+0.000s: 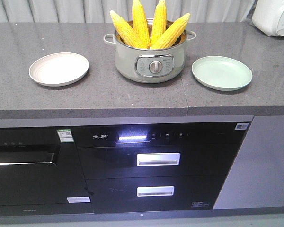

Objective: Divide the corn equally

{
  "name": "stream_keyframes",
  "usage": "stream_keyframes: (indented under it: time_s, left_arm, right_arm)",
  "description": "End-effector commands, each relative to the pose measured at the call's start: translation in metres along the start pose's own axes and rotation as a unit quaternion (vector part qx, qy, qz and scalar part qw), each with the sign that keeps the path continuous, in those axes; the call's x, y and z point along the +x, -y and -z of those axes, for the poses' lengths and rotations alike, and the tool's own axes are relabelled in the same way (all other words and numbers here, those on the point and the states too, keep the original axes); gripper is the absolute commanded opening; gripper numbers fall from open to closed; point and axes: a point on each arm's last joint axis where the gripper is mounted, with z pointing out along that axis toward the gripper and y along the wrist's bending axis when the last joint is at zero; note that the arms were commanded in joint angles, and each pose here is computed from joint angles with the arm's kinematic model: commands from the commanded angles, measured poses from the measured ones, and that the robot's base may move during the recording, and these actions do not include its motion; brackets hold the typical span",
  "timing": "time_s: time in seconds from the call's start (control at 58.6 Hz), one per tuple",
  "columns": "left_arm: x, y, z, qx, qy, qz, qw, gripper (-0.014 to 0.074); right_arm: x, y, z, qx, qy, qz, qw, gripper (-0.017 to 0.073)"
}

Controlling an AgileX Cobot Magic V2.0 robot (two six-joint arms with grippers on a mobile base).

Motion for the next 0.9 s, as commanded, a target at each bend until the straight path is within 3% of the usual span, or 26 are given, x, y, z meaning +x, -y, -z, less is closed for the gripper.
stream_keyframes:
  time_s: [0.0,0.887]
  left_arm:
    - [-0.0142,0.0023,0.0031,0.007,0.053,0.004,0.999,-0.0006]
    - [-0.0142,0.0023,0.0031,0.007,0.053,0.004,0.999,-0.0006]
  right_arm:
    - [-0.0008,-0.0008,0.0002,-0.003,0.030,0.007,1.000,-0.0005]
    - [-0.0008,-0.0008,0.0002,-0.003,0.030,0.007,1.000,-0.0005]
